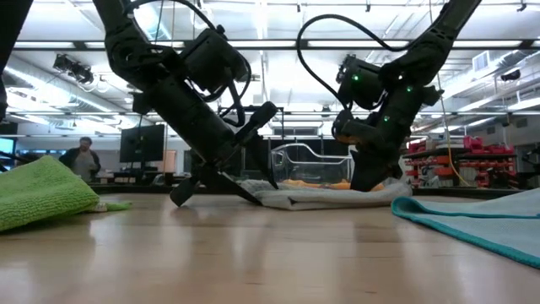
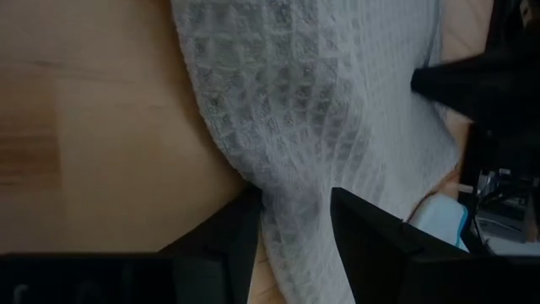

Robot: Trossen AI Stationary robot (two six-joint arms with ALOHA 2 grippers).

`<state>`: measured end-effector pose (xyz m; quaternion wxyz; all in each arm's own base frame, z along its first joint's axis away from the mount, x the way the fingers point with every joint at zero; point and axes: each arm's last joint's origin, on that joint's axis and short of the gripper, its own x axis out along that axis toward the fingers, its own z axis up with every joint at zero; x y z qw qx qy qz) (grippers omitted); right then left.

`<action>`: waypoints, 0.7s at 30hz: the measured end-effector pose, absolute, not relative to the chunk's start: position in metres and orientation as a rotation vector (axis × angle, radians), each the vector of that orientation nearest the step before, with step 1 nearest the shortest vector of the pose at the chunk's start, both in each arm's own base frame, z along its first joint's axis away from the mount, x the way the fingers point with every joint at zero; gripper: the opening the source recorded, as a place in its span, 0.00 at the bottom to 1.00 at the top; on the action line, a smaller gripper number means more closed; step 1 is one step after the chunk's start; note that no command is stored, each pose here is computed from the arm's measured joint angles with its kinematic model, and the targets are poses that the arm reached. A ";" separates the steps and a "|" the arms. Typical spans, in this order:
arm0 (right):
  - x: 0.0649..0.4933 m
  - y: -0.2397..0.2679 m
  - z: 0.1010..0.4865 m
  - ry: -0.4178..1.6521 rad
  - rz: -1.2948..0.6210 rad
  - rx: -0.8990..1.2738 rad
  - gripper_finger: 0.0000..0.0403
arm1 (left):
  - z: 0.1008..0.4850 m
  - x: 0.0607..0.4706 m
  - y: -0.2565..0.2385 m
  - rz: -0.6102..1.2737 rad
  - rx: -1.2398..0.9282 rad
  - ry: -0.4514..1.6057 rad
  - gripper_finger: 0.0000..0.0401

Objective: Fold microfiber towels
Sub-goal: Put the gray microfiber cloth into the transparent bin

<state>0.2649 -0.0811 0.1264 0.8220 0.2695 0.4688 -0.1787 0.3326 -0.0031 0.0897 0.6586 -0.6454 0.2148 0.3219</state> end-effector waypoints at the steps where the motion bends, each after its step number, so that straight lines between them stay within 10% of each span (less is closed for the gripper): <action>1: 0.264 -0.082 0.126 1.001 -0.389 0.575 0.00 | 0.090 0.334 -0.003 0.726 -1.456 0.489 0.40; 21: 0.267 -0.073 0.125 1.006 -0.361 0.569 0.00 | 0.098 0.344 -0.012 0.706 -1.464 0.700 0.35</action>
